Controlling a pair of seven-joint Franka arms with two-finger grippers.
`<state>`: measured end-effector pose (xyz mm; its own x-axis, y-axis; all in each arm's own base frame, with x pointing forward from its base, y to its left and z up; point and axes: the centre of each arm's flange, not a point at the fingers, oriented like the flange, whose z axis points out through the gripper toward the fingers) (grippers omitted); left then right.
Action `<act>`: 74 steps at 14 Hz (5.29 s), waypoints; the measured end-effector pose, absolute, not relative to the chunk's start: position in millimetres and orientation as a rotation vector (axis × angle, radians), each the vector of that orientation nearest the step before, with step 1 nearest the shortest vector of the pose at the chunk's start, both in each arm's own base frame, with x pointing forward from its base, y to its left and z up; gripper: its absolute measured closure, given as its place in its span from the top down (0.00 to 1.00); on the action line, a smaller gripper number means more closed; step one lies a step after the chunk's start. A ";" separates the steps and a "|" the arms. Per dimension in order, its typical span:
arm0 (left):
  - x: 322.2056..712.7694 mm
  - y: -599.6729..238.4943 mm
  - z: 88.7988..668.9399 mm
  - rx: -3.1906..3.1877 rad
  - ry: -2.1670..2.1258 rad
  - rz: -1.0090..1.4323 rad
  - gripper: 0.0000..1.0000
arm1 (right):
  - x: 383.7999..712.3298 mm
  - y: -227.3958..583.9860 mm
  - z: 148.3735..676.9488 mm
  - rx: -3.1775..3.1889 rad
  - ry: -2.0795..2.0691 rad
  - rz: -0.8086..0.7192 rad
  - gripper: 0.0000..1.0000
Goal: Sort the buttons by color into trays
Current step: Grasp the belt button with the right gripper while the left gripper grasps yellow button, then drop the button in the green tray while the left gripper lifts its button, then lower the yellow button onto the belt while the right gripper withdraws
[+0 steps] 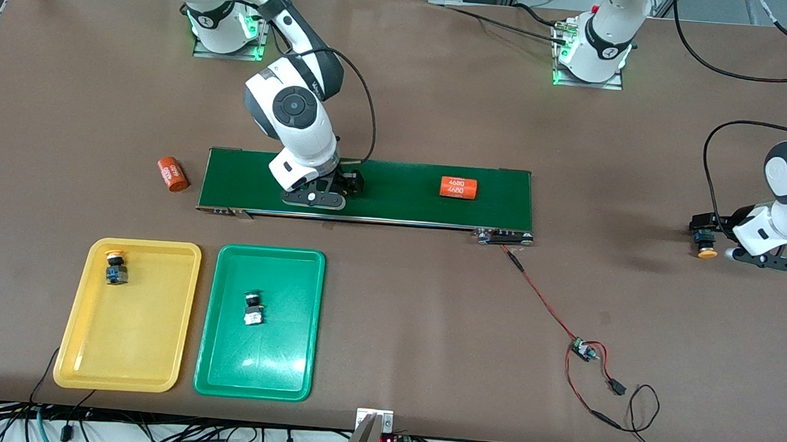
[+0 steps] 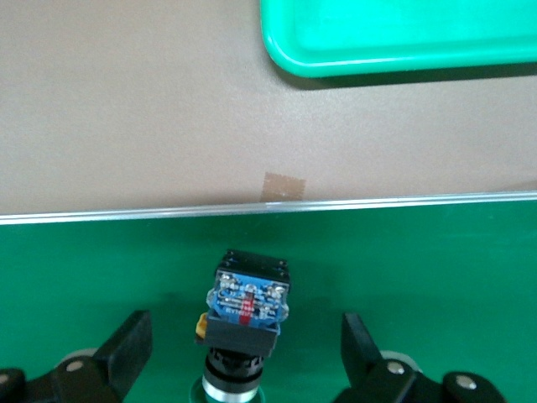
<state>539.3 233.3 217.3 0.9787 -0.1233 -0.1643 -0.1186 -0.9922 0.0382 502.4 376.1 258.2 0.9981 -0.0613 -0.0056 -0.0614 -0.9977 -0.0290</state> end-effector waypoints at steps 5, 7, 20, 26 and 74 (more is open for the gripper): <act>543.0 243.9 202.5 3.099 -0.170 -0.245 1.00 | 503.1 372.5 245.2 -3.120 0.102 0.035 0.79; 546.3 247.6 198.8 3.098 -0.178 -0.243 1.00 | 504.0 372.1 245.7 -3.120 0.103 0.033 0.56; 544.4 269.9 182.5 3.094 -0.197 -0.247 0.51 | 599.4 292.0 363.6 -3.218 -0.093 0.041 0.43; 548.9 256.1 192.0 3.069 -0.232 -0.322 0.42 | 642.2 284.6 371.1 -3.188 -0.185 -0.033 0.43; 538.0 -232.5 292.3 2.855 -0.266 -0.205 1.00 | 657.1 271.6 346.2 -3.251 -0.267 -0.062 1.00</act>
